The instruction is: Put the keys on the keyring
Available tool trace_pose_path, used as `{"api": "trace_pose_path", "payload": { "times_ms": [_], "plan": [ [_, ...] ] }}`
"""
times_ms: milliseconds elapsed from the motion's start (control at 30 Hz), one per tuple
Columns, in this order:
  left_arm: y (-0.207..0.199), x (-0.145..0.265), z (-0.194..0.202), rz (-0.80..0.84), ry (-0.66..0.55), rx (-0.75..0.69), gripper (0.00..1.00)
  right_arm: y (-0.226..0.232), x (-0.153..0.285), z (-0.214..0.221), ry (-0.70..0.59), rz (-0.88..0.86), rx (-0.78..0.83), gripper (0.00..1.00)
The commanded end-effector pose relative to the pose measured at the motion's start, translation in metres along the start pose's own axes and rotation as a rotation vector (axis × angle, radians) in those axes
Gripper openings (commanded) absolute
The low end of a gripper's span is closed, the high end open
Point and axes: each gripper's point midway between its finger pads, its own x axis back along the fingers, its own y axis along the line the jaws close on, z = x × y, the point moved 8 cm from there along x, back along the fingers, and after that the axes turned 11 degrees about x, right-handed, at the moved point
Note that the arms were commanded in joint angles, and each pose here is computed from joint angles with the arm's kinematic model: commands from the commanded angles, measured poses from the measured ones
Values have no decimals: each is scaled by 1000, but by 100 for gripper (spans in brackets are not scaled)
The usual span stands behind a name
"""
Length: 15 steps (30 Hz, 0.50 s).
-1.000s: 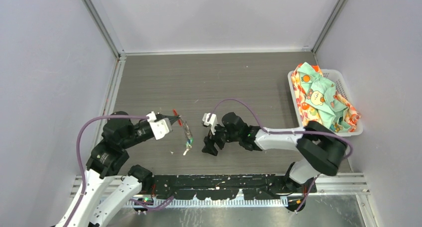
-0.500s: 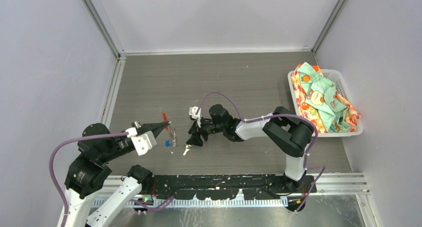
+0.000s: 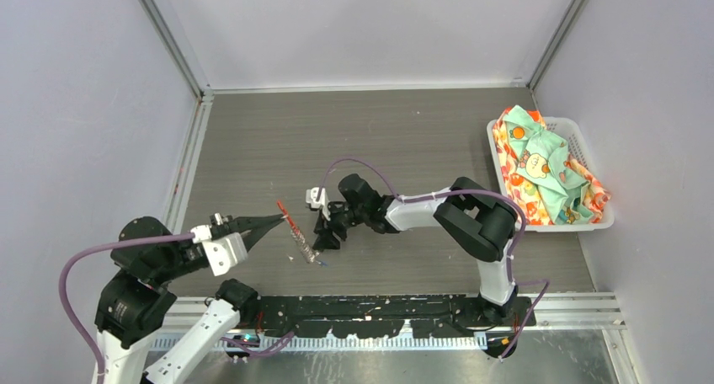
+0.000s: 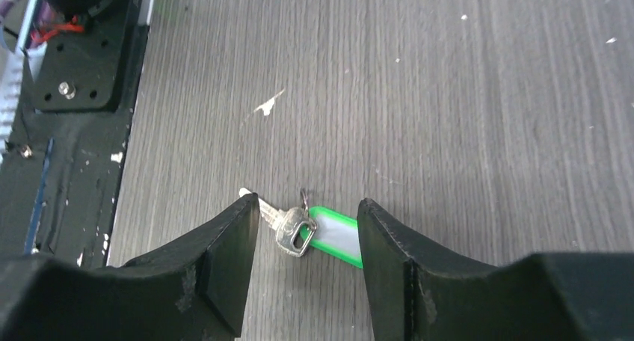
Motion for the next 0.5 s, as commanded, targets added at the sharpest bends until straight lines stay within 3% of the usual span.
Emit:
{"api": "trace_pose_path", "payload": {
  "times_ms": [0,367,467],
  "plan": [
    [-5,9,-26,20,-90,-10,0,0,-4,-4,35,-45,68,56],
    [-11,15,-33,35,-109,-2,0,6,-18,6,113,-53,110,52],
    [-12,17,-34,35,-112,-4,0,5,-19,9,123,-48,110,47]
  ]
}}
